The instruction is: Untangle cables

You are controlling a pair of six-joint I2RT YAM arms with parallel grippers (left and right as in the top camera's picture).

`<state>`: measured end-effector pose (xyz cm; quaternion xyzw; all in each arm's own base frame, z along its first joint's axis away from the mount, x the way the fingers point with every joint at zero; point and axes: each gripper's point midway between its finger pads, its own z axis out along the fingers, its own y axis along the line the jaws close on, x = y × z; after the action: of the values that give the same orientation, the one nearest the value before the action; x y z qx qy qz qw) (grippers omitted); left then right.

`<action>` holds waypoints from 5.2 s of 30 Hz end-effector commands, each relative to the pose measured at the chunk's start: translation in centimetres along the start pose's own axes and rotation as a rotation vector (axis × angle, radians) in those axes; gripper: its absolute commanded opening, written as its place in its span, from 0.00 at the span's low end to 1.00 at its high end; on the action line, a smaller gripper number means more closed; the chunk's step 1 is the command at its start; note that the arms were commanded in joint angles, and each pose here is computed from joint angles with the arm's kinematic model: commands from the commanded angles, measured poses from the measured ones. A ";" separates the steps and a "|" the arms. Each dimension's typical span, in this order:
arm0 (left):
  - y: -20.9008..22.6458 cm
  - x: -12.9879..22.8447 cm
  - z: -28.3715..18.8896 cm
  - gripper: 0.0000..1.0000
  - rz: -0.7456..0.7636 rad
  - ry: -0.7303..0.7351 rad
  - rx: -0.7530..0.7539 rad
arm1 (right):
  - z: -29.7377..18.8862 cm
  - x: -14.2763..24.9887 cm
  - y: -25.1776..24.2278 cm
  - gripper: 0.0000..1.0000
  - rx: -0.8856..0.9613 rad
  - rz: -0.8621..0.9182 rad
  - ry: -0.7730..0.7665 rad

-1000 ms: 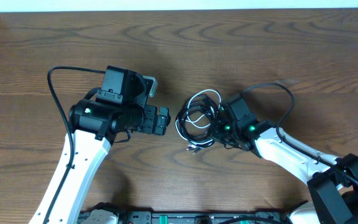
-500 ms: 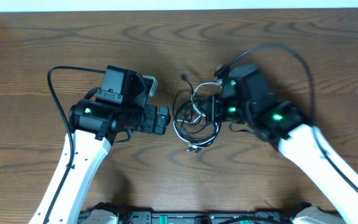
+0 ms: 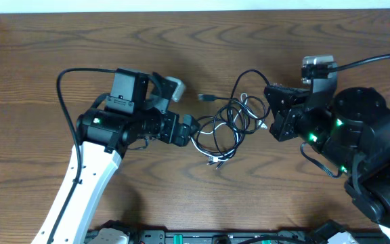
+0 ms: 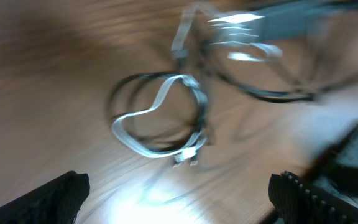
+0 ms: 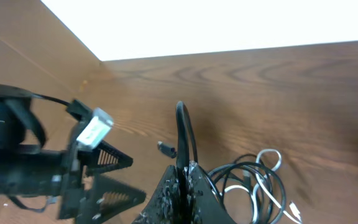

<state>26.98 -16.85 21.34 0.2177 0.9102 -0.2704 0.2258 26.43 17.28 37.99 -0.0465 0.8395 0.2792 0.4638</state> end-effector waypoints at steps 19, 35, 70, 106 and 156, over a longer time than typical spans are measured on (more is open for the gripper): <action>-1.0 0.9 12.6 0.98 0.215 0.186 0.116 | -2.9 -0.5 -1.1 0.01 0.057 -0.022 -0.058; 5.6 0.3 16.1 0.07 0.177 0.194 -0.233 | -3.9 0.0 -5.1 0.01 0.274 -0.025 -0.067; -3.7 -6.8 -9.9 0.07 0.071 -0.449 0.308 | -4.3 1.9 -10.4 0.24 0.424 0.147 0.032; -17.9 -9.1 -20.6 0.57 0.588 -0.536 0.894 | 0.8 6.4 -6.6 0.89 0.120 -0.129 0.365; 27.8 7.4 -11.6 0.27 -0.886 -0.890 -0.206 | 25.5 26.1 8.0 0.86 0.033 -0.222 0.504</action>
<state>32.19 10.82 16.57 -0.3266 0.7263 -0.4126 0.4423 27.04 42.67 10.97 -0.2784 0.8971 0.2212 0.2623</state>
